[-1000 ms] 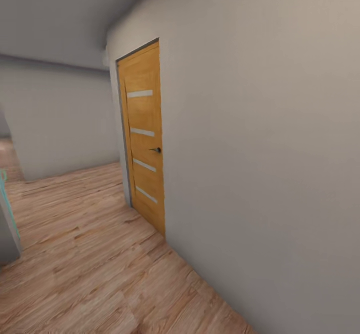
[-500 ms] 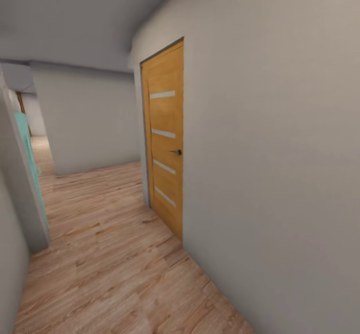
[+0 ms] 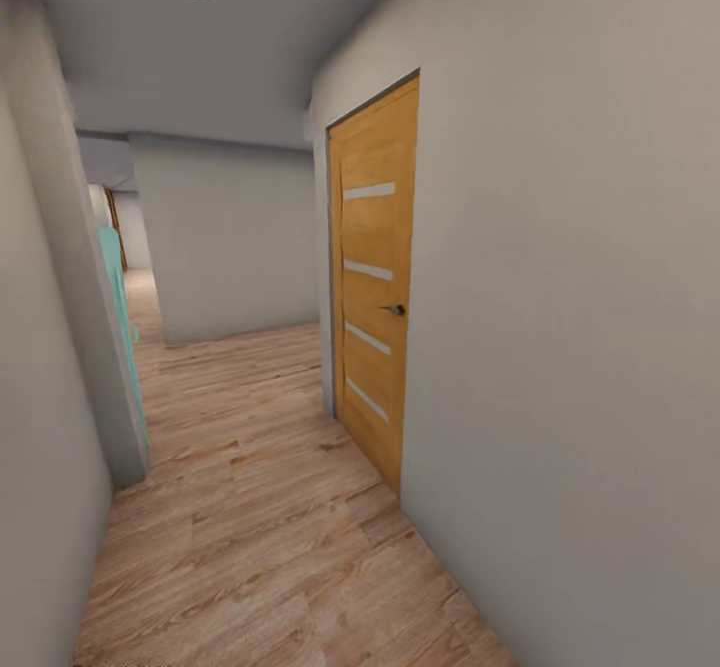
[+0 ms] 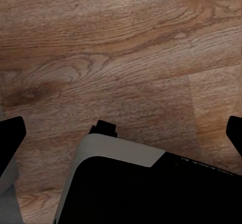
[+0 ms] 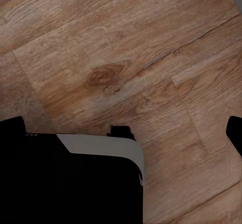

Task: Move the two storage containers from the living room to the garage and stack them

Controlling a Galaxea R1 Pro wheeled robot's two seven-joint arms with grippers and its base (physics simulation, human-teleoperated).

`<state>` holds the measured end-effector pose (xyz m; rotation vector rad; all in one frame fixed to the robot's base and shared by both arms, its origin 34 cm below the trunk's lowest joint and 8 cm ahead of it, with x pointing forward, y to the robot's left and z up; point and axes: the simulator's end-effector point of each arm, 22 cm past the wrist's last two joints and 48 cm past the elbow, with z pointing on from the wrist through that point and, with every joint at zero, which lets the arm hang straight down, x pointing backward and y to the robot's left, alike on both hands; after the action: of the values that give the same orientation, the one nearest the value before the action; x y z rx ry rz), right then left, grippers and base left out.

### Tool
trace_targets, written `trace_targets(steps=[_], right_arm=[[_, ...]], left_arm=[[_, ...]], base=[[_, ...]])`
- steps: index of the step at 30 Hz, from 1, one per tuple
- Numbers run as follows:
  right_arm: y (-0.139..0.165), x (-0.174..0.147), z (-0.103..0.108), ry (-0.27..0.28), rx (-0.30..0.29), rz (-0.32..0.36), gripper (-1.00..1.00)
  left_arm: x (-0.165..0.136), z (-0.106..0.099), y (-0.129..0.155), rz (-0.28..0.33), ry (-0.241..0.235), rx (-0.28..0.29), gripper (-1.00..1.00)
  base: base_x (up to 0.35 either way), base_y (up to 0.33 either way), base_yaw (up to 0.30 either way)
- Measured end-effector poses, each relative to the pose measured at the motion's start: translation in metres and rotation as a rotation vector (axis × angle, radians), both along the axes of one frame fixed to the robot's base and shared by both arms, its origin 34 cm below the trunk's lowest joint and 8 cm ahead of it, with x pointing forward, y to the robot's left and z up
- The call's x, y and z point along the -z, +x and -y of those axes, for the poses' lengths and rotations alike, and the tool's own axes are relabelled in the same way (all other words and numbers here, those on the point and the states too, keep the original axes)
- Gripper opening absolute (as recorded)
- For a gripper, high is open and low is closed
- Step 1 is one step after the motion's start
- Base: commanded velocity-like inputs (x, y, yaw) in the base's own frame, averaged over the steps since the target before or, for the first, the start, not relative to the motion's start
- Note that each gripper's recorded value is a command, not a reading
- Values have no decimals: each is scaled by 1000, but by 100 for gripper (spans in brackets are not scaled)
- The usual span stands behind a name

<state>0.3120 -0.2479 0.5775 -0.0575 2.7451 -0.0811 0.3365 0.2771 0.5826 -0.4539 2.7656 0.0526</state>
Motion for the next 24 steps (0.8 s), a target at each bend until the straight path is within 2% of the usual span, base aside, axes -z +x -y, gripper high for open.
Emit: trace_targets(steps=[18,24], right_arm=[[0,0,2,-2,-3,0,100],[-1,0,1,-2,-3,-4,100]], left_arm=[[0,0,1,1,0,1,100],[0,0,0,-1,0,1,100]], base=[[161,0,259],[161,0,89]])
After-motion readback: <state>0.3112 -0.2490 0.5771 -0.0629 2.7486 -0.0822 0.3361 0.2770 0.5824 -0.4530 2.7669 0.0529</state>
